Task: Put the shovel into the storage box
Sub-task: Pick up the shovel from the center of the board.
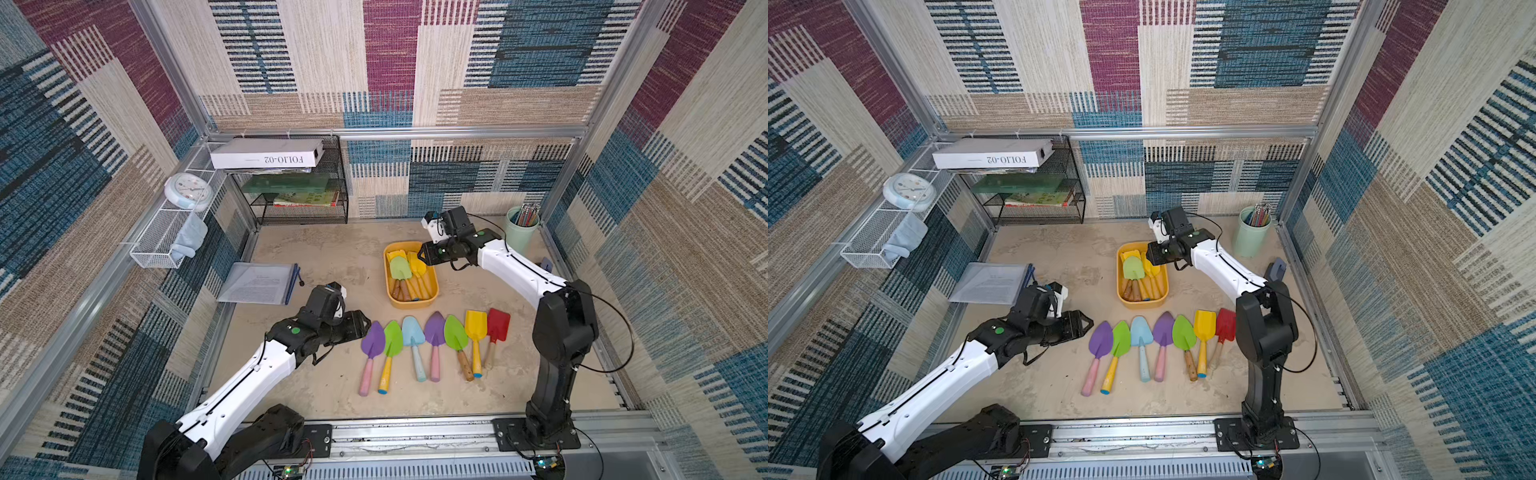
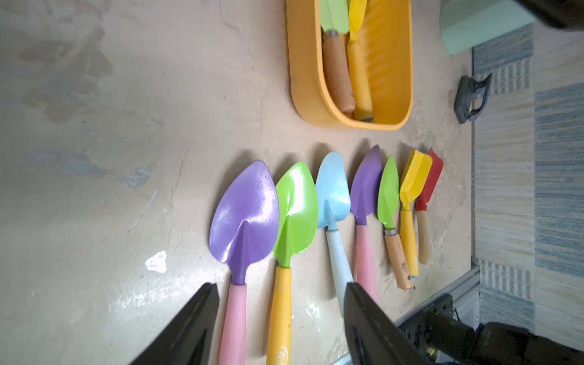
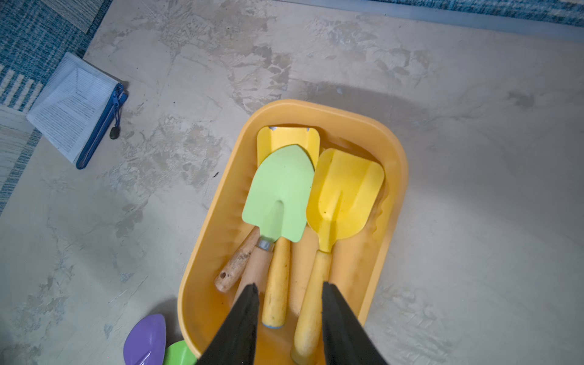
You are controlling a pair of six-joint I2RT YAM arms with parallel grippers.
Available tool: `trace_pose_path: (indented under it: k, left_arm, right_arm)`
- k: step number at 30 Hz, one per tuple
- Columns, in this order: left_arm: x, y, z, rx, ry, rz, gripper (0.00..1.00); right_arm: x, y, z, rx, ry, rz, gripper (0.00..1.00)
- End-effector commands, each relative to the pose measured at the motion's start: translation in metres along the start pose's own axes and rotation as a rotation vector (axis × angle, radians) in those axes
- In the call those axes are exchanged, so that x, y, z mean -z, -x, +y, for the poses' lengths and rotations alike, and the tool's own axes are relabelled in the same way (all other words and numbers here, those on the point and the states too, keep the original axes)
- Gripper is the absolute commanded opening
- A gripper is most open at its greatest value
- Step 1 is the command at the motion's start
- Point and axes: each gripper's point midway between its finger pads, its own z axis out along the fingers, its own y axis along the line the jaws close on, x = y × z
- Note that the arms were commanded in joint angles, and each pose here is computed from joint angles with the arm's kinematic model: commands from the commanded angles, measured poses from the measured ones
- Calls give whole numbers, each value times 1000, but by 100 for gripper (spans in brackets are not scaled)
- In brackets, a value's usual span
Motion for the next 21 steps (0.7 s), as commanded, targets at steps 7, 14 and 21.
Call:
trace_pose_path:
  k: [7,14,21]
  left_arm:
    - [-5,-56,33,-18,243,182,64]
    - [-18,-80,36,-43,303,250,63]
    - [-25,-92,44,-49,359,276,62]
  right_arm:
    - [36,-33,13,-20,-24,-49,37]
    - [52,-59,23,-38,-4,-71,37]
    - [48,-82,30,-43,12,-53,37]
